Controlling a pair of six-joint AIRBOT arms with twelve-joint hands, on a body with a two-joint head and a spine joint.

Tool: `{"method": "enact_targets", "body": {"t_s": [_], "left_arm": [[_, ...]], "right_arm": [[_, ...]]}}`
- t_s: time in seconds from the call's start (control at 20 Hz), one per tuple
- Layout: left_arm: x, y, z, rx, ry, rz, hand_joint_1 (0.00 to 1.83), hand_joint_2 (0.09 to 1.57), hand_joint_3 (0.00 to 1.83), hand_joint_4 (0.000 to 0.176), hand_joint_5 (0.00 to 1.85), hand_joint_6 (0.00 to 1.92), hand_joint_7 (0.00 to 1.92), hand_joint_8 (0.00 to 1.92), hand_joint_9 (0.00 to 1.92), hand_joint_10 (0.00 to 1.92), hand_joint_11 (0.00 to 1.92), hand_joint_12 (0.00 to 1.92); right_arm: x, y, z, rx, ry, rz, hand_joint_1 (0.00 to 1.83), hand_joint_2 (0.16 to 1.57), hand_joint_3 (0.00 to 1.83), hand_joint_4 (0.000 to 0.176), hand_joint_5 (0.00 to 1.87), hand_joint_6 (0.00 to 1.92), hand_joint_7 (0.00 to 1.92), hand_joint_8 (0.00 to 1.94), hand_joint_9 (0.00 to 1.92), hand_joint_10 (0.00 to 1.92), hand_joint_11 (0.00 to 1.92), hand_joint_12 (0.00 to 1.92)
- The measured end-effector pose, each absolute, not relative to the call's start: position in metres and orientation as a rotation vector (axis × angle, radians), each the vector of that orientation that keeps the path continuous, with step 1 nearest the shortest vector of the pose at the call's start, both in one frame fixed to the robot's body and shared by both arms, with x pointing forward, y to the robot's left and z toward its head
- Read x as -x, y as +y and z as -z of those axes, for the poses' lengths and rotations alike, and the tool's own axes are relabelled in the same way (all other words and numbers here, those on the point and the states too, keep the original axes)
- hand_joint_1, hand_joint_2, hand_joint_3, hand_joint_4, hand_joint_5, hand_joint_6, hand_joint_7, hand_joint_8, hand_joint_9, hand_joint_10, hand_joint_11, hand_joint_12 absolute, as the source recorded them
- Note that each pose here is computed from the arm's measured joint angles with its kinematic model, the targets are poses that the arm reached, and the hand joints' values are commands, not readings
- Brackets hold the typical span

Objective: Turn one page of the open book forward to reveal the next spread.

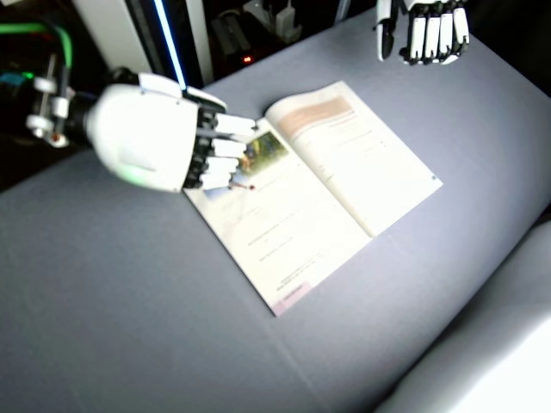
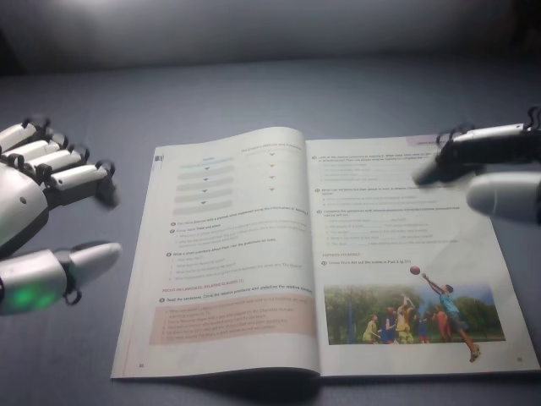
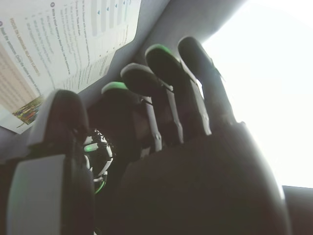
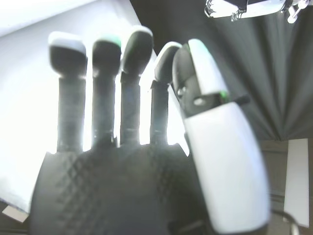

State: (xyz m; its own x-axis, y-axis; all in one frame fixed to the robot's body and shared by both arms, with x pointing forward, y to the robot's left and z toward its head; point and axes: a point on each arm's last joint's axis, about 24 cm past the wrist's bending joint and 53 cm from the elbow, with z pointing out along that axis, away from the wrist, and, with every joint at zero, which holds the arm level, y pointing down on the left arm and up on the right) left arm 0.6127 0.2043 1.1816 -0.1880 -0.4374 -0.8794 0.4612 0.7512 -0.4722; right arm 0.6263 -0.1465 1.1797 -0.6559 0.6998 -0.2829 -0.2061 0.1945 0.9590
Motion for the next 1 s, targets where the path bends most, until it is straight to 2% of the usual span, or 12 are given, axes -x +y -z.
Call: {"method": "enact_targets", "body": {"t_s": [0.1,0.15,0.25,0.35,0.4,0.45,0.6,0.75,0.85,0.9,1.0], "left_arm": [[-0.613,0.204,-1.182,-0.019,1.565,0.805,0.0,1.34,0.0,0.081,0.31,0.0,0.31,0.0,0.24,0.01,0.0,0.4],[-0.613,0.205,-1.182,-0.018,1.565,0.804,0.0,1.34,0.0,0.073,0.32,0.0,0.31,0.0,0.25,0.01,0.0,0.42],[-0.613,0.204,-1.181,-0.02,1.568,0.805,0.0,1.33,0.0,0.073,0.32,0.0,0.3,0.0,0.22,0.0,0.0,0.37],[-0.613,0.204,-1.181,-0.019,1.567,0.805,0.0,1.33,0.0,0.082,0.32,0.0,0.31,0.0,0.23,0.0,0.0,0.34],[-0.613,0.204,-1.181,-0.019,1.568,0.805,0.0,1.33,0.0,0.07,0.33,0.0,0.3,0.0,0.23,0.0,0.0,0.36],[-0.613,0.204,-1.181,-0.019,1.568,0.804,0.0,1.33,0.0,0.066,0.32,0.0,0.3,0.0,0.23,0.0,0.0,0.36],[-0.612,0.204,-1.179,-0.02,1.573,0.803,0.0,1.33,0.0,0.055,0.33,0.0,0.32,0.0,0.24,0.0,0.0,0.32],[-0.612,0.205,-1.179,-0.02,1.573,0.802,0.0,1.34,0.0,0.045,0.34,0.0,0.33,0.0,0.25,0.0,0.0,0.39],[-0.612,0.205,-1.179,-0.02,1.573,0.802,0.0,1.34,0.0,0.053,0.33,0.0,0.31,0.0,0.23,0.0,0.0,0.31],[-0.612,0.205,-1.179,-0.021,1.574,0.802,0.0,1.34,0.0,0.052,0.33,0.0,0.31,0.0,0.23,0.0,0.0,0.31],[-0.612,0.205,-1.178,-0.021,1.578,0.801,0.0,1.35,0.0,0.061,0.33,0.0,0.31,0.0,0.23,0.0,0.0,0.31]], "right_arm": [[-0.627,-0.147,-1.18,-0.467,1.732,-1.556,0.0,1.47,0.0,0.0,0.39,0.0,0.35,0.0,0.3,0.0,0.0,0.51],[-0.627,-0.148,-1.179,-0.467,1.738,-1.551,0.0,1.46,0.0,0.0,0.39,0.0,0.35,0.0,0.3,0.0,0.02,0.52],[-0.628,-0.148,-1.178,-0.469,1.74,-1.548,0.0,1.46,0.0,0.0,0.4,0.01,0.36,0.0,0.3,0.0,0.01,0.52],[-0.628,-0.148,-1.177,-0.466,1.744,-1.545,0.0,1.47,0.0,0.0,0.4,0.01,0.36,0.01,0.31,0.0,0.01,0.52],[-0.627,-0.148,-1.176,-0.462,1.75,-1.541,0.0,1.48,0.0,0.0,0.41,0.01,0.36,0.0,0.3,0.0,0.0,0.51],[-0.626,-0.147,-1.174,-0.452,1.764,-1.533,0.0,1.48,0.0,0.0,0.41,0.0,0.36,0.0,0.29,0.0,0.0,0.49],[-0.623,-0.145,-1.161,-0.413,1.83,-1.482,0.0,1.47,0.0,0.0,0.29,0.0,0.25,0.0,0.14,0.0,0.0,0.16],[-0.625,-0.15,-1.147,-0.443,1.882,-1.424,0.0,1.47,0.0,0.0,0.25,0.01,0.22,0.01,0.09,0.01,0.0,0.06],[-0.626,-0.153,-1.141,-0.45,1.907,-1.394,0.0,1.46,0.0,0.0,0.28,0.01,0.24,0.01,0.11,0.01,0.0,0.06],[-0.627,-0.156,-1.14,-0.455,1.915,-1.379,0.0,1.46,0.0,0.0,0.27,0.01,0.22,0.0,0.09,0.0,0.0,0.06],[-0.628,-0.16,-1.137,-0.465,1.927,-1.357,0.0,1.46,0.0,0.0,0.27,0.01,0.22,0.0,0.09,0.0,0.01,0.06]]}}
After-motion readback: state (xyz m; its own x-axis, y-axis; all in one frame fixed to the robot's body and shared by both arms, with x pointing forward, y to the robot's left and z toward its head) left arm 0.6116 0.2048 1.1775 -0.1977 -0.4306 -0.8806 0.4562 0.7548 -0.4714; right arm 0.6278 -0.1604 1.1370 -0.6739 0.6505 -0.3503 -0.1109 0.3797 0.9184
